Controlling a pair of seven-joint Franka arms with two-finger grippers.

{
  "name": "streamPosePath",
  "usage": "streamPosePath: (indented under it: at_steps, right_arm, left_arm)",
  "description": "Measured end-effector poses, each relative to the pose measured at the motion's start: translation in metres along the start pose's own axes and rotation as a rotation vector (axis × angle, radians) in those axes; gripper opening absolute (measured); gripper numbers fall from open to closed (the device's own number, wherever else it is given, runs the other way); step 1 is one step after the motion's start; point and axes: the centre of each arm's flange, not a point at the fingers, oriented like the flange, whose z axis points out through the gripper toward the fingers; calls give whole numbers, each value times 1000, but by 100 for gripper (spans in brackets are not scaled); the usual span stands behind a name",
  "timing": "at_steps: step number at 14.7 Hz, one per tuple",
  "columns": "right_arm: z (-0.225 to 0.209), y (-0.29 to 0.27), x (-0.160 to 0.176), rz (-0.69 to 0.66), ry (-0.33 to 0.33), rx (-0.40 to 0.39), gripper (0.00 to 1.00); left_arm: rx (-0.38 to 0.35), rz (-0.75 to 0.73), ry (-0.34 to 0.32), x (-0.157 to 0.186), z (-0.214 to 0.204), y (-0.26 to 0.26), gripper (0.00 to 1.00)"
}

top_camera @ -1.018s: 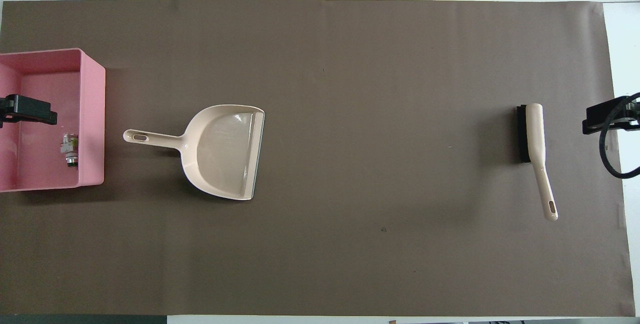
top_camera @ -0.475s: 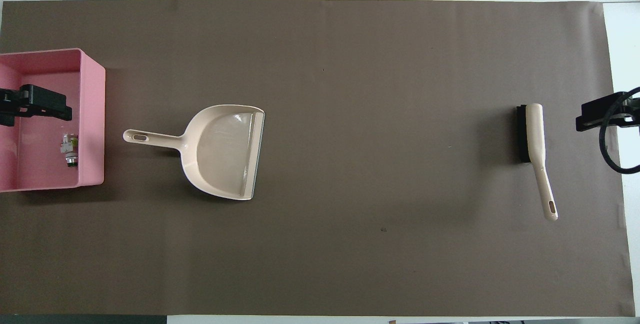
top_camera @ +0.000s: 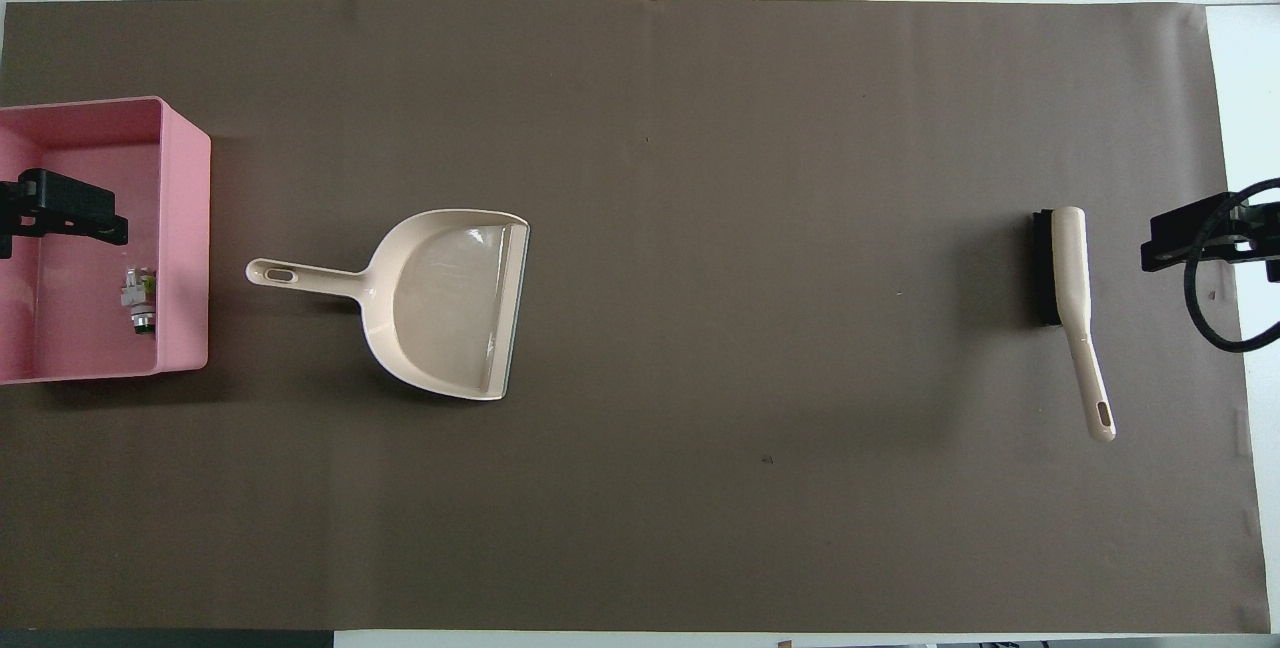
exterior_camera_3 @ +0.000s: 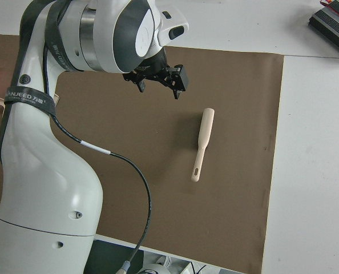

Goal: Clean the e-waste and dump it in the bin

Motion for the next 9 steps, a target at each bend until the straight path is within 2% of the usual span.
streamPosePath:
  at_steps: [9]
  right_arm:
    - [0, 0, 0, 0, 1, 0, 100]
  left_arm:
    - [0, 41, -10, 1, 5, 0, 100]
